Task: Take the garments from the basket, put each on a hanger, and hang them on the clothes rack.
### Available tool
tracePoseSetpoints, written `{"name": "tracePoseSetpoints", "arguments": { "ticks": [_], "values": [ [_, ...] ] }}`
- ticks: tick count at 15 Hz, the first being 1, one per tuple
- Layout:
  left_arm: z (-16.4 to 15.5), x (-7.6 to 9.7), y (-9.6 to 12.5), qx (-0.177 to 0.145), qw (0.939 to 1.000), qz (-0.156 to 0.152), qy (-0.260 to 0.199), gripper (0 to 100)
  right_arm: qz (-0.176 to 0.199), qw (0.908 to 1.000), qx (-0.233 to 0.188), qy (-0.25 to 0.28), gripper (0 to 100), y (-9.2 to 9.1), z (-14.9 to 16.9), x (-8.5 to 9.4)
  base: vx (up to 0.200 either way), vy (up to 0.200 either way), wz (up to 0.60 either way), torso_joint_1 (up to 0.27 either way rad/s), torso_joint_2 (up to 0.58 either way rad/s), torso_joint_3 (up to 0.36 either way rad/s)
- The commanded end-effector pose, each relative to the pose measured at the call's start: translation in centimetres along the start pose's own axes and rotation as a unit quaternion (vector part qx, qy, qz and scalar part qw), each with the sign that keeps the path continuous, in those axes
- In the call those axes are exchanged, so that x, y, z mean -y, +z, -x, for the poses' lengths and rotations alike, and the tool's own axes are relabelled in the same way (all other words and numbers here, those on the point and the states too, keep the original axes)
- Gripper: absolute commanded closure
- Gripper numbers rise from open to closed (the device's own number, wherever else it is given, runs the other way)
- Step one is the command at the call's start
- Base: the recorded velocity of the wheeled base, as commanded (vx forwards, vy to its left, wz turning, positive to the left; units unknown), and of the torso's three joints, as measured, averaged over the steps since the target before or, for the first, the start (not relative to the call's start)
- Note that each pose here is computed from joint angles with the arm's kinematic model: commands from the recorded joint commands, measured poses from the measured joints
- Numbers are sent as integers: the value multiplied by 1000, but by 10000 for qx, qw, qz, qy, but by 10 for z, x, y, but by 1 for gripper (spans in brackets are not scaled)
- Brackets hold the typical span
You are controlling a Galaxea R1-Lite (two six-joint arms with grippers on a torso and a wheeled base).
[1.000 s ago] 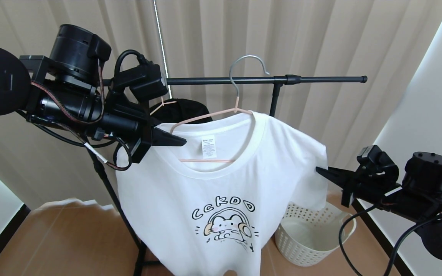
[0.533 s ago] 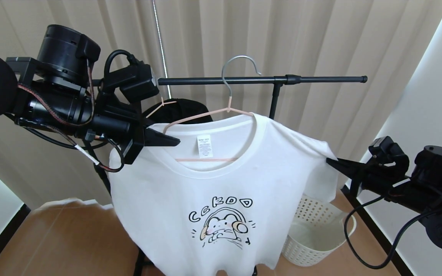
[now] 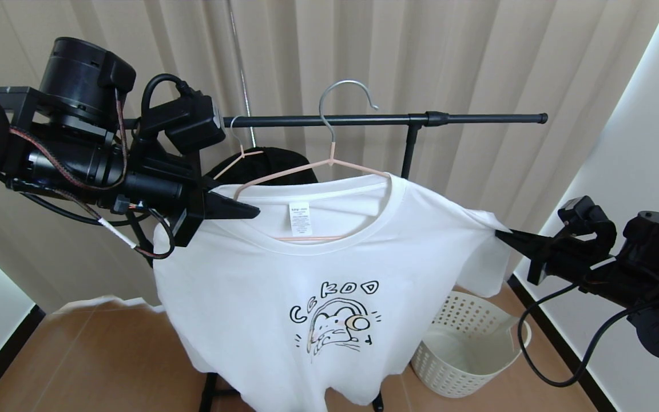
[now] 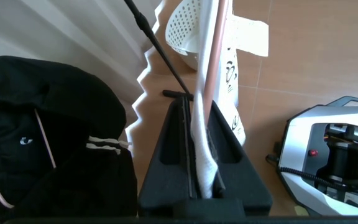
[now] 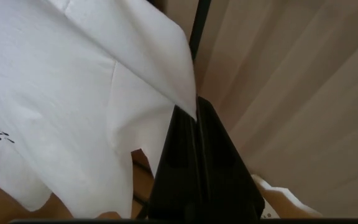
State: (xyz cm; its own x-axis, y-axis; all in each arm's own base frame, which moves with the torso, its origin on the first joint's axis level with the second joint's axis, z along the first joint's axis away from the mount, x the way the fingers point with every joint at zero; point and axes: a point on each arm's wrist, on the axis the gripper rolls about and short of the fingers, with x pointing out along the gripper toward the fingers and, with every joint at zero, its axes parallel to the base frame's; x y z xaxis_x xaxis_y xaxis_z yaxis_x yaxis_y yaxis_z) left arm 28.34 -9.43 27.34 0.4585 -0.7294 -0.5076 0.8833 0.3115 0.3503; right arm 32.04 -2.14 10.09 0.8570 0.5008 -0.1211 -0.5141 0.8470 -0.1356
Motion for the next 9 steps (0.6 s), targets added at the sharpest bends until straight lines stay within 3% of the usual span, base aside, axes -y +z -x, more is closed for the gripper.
{"name": "tracePoseSetpoints", "arguments": {
  "ticks": [1,9],
  "values": [
    [2,0,0,29,10000,-5,4,100,-51,10000,9,-35,100,-1,-1,3,0,0,0,0,0,0],
    [6,-2,-2,55,10000,40,30,100,-164,9998,-8,-70,100,-3,-1,5,0,0,0,0,0,0]
  ]
}}
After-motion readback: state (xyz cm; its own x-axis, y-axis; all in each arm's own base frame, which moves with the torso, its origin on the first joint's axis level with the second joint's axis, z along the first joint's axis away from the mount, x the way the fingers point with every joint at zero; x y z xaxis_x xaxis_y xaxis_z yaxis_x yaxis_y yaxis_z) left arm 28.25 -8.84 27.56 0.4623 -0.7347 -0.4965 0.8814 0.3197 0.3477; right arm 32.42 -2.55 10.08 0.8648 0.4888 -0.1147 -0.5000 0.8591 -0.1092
